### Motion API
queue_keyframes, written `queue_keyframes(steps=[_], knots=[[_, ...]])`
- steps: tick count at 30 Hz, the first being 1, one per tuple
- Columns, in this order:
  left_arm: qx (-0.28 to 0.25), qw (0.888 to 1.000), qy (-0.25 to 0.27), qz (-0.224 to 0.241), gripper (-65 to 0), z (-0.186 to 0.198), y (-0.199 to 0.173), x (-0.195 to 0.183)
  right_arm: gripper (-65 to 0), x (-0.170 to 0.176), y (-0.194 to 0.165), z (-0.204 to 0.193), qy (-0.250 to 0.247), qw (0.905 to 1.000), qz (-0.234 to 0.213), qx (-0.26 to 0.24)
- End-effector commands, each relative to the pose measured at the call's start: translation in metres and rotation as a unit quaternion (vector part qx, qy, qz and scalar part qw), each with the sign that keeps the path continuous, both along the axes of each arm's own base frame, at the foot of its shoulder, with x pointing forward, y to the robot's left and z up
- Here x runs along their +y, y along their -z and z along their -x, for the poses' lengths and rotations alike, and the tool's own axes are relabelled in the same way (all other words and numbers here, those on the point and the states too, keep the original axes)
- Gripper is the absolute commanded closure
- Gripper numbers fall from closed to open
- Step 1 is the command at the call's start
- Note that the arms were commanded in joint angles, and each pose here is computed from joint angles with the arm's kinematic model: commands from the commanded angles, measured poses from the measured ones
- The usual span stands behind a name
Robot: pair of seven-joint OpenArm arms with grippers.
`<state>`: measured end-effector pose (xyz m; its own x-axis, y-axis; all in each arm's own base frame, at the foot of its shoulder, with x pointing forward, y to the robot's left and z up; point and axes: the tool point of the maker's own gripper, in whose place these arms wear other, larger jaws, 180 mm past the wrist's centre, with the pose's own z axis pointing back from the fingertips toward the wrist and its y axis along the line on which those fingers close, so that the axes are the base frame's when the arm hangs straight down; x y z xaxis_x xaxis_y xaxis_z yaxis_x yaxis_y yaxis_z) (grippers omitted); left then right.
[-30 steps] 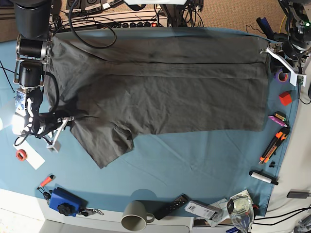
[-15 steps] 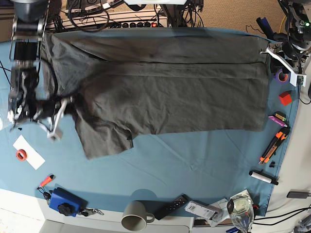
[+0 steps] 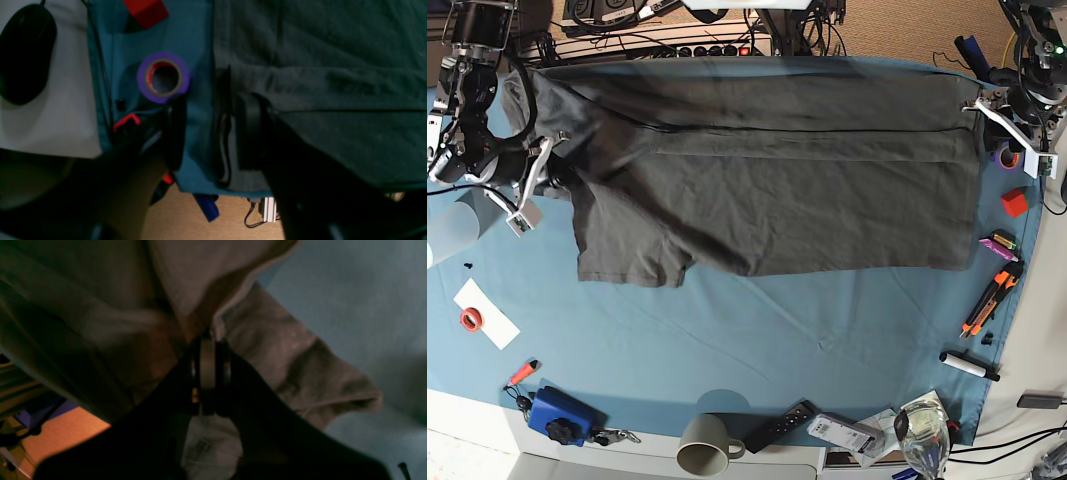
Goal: Fold the T-shirt properly
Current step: 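Release the right gripper and grasp the sleeve corner near it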
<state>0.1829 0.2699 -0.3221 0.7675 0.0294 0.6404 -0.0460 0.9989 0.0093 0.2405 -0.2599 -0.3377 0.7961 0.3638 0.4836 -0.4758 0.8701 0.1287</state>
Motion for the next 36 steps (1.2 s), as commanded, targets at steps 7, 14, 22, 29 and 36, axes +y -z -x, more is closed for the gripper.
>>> queue_keyframes(steps=[7,14,22,29,36], knots=[[-0.017,1.0,0.004,-0.019,-24.9,-0.005,-0.01,0.005,-18.8,-0.005,-0.013,-0.008,-0.005,0.9998,0.006,-0.021],[-0.017,1.0,0.004,-0.019,-24.9,-0.005,-0.01,0.005,-20.0,0.0,-0.035,-0.026,-0.001,0.9978,-0.026,-0.06],[-0.017,1.0,0.003,-0.018,-24.9,-0.005,-0.01,0.004,-20.0,-0.044,-0.089,-0.076,0.072,0.9809,0.027,-0.179],[-0.019,1.0,-0.009,0.002,-24.9,-0.002,-0.004,-0.004,-20.0,-0.063,-0.077,-0.084,0.11,0.9773,0.017,-0.18],[-0.02,1.0,-0.013,0.009,-24.9,-0.001,-0.003,-0.007,-20.0,-0.095,-0.059,-0.111,0.2,0.9655,-0.058,-0.157]])
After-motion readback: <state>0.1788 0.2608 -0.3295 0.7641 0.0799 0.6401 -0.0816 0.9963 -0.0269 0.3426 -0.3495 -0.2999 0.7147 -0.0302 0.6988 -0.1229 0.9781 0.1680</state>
